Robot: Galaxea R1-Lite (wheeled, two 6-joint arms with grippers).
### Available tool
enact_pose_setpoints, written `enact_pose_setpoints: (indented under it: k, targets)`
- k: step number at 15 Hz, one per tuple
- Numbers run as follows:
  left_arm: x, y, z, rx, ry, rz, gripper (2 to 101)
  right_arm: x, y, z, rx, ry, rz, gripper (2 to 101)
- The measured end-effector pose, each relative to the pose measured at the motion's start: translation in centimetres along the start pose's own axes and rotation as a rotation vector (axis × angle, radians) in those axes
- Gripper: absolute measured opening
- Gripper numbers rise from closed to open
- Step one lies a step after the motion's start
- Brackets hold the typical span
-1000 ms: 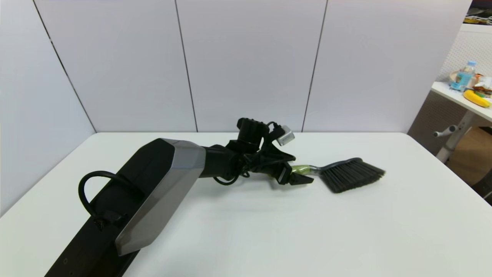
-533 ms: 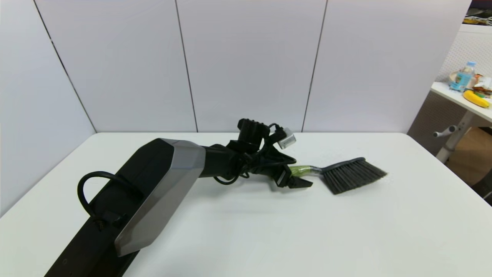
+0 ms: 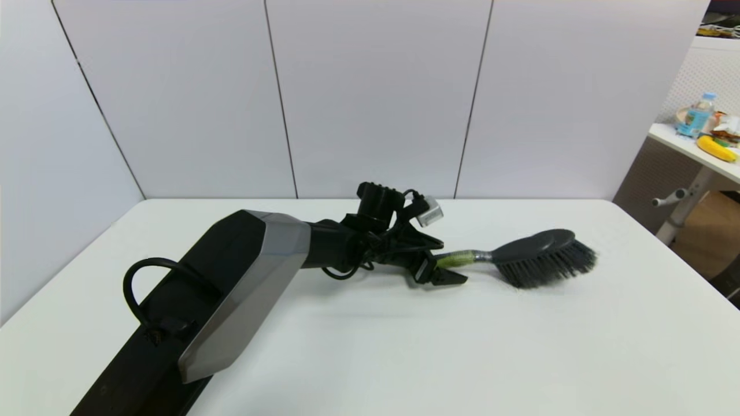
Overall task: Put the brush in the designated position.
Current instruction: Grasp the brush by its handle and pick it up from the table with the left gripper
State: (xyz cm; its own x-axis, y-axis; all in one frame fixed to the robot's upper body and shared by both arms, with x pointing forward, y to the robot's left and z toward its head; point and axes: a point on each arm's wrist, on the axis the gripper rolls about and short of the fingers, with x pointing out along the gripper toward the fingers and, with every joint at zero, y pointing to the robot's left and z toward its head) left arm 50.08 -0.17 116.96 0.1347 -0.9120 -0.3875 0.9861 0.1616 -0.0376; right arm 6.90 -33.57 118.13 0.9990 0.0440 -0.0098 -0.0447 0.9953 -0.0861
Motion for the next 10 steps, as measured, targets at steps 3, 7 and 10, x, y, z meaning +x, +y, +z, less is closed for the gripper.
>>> enact_pose_setpoints:
  k: [3, 7, 10]
  targets:
    - [0.00, 0.05, -0.07, -0.003, 0.001, 0.000, 93.6, 0.00, 0.00, 0.00, 0.000, 0.000, -0.001, 97.1]
    - [0.02, 0.12, -0.17, -0.004, 0.000, 0.003, 62.6, 0.00, 0.00, 0.00, 0.000, 0.000, 0.000, 97.1]
    - [-0.01, 0.10, -0.09, -0.003, -0.001, 0.004, 47.0, 0.00, 0.00, 0.00, 0.000, 0.000, 0.000, 97.1]
